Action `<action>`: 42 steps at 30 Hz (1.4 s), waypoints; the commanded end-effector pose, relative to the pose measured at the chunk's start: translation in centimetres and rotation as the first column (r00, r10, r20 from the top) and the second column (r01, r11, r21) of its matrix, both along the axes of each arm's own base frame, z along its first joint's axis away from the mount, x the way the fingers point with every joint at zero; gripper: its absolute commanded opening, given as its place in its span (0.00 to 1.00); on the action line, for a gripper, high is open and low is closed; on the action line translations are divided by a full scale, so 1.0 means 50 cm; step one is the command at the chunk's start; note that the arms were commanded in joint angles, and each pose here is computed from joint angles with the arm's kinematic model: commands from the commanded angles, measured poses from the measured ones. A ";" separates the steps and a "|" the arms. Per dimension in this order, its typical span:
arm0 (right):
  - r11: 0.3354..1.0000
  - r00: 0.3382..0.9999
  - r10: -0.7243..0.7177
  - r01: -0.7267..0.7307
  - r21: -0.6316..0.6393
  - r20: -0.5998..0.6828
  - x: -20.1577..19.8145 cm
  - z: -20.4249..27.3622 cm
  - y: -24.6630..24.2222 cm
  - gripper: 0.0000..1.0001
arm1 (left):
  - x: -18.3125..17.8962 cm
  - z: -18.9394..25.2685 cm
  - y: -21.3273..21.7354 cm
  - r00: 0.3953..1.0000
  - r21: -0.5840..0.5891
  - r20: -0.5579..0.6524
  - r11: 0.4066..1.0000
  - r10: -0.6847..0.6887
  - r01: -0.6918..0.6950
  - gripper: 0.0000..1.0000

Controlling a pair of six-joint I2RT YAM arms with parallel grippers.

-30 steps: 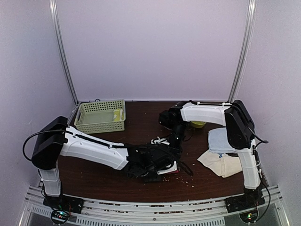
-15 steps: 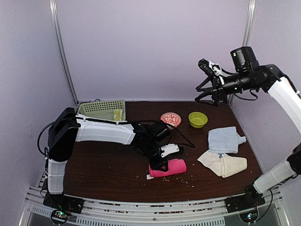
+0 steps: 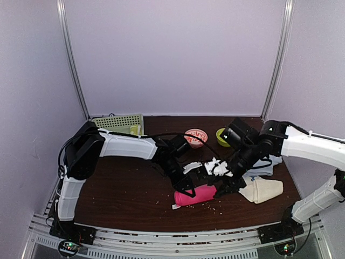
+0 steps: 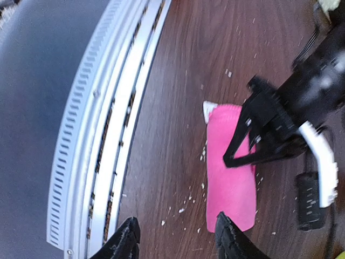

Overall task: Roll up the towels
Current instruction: Roll the towel at the center of the board.

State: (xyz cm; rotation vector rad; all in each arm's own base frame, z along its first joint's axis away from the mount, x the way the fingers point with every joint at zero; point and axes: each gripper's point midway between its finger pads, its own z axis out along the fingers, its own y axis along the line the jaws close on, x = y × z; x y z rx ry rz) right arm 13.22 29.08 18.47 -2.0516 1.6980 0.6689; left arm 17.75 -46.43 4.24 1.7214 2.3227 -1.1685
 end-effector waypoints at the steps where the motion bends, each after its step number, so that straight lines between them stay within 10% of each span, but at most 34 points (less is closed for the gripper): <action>1: 0.984 0.954 -0.121 0.151 -0.093 0.275 0.079 -0.069 -0.035 0.49 | -0.058 -0.133 0.084 0.991 0.249 -0.135 0.968 0.020 0.015 0.09; 20: 0.980 0.954 -0.019 0.077 -0.182 0.299 0.108 -0.280 0.009 0.67 | -0.049 -0.146 0.104 0.990 0.276 -0.137 0.961 0.026 0.013 0.09; 30: 0.945 0.987 0.049 0.003 -0.327 0.151 0.074 -0.359 -0.013 0.28 | -0.033 -0.127 0.124 0.993 0.255 -0.107 0.967 0.052 -0.023 0.23; 42: 0.895 0.994 0.028 -0.071 -0.440 -0.104 0.058 -0.371 -0.005 0.21 | 0.083 -0.007 0.227 0.921 0.130 0.251 0.933 0.297 -0.336 0.48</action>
